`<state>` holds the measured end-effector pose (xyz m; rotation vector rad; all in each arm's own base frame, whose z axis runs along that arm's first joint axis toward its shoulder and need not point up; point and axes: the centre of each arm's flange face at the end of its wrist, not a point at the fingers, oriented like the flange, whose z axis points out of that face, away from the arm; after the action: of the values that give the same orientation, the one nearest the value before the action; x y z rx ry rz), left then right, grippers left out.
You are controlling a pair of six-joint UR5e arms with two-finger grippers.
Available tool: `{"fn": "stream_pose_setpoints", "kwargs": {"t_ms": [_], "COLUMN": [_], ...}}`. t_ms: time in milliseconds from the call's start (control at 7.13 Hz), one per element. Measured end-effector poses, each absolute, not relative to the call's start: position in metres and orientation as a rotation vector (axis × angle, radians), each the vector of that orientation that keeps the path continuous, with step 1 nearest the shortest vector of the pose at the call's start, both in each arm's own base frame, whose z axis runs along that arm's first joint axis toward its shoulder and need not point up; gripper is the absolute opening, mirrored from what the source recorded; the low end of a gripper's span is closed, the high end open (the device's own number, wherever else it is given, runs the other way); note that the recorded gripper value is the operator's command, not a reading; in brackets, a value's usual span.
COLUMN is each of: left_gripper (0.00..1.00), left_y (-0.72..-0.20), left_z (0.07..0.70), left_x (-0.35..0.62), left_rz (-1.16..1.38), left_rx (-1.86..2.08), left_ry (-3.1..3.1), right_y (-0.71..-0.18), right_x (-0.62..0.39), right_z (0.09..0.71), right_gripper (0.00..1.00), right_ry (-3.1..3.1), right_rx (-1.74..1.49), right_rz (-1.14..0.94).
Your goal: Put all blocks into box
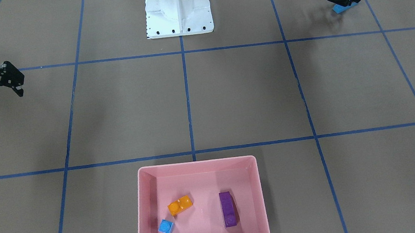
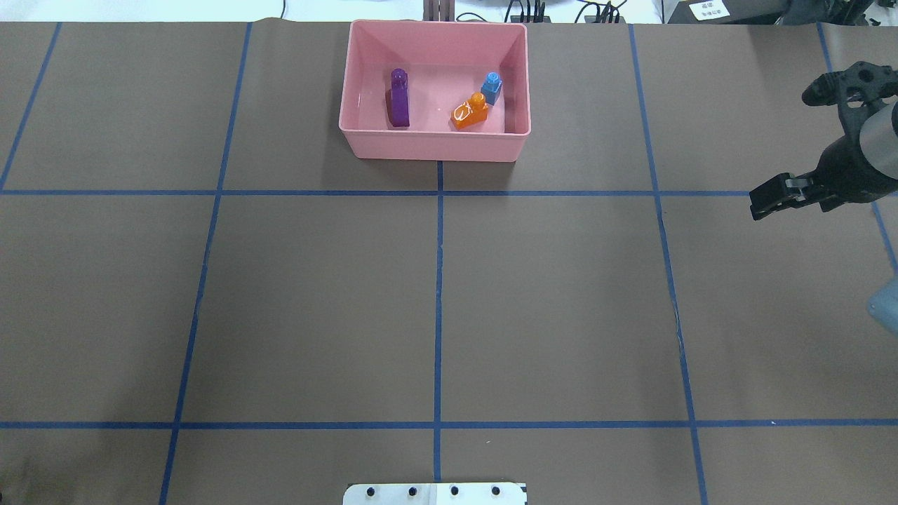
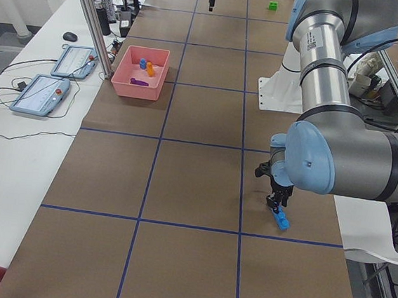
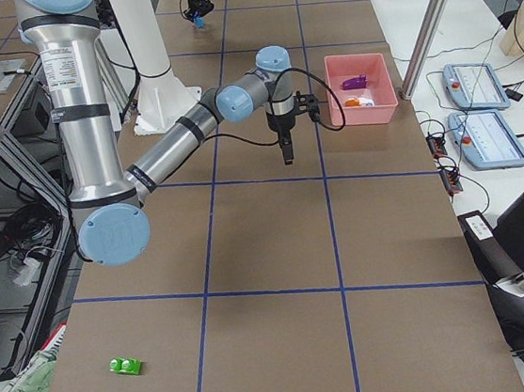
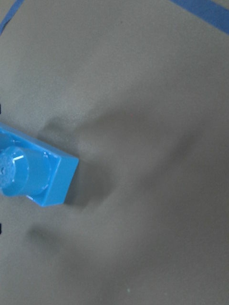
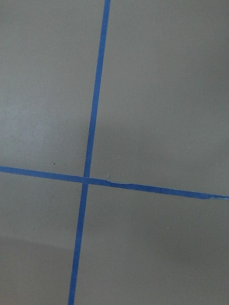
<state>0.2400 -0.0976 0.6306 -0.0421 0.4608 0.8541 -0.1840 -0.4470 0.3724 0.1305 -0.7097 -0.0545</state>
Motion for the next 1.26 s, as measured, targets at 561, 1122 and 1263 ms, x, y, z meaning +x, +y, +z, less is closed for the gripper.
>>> {"fn": "stream_pose_setpoints", "kwargs": {"t_ms": [561, 1122, 1263], "left_gripper": [0.0, 0.0, 0.0], "left_y": [-0.122, -0.194, -0.218], "left_z": [0.599, 0.498, 0.479], "left_x": [0.237, 0.246, 0.246], "left_rz": [0.775, 0.515, 0.458], "left_rx": [0.059, 0.115, 0.136], "left_ry": [0.494, 0.776, 0.837], "right_y": [-0.448, -0.448, -0.449], "right_x": [-0.186, -0.186, -0.185], "right_z": [0.37, 0.369, 0.369], "right_gripper": [0.99, 0.99, 0.99], "right_ry": [-0.717, -0.721, -0.721], "right_rx": [0.131, 0.132, 0.135], "right_rz": [-0.059, -0.066, -0.069]}}
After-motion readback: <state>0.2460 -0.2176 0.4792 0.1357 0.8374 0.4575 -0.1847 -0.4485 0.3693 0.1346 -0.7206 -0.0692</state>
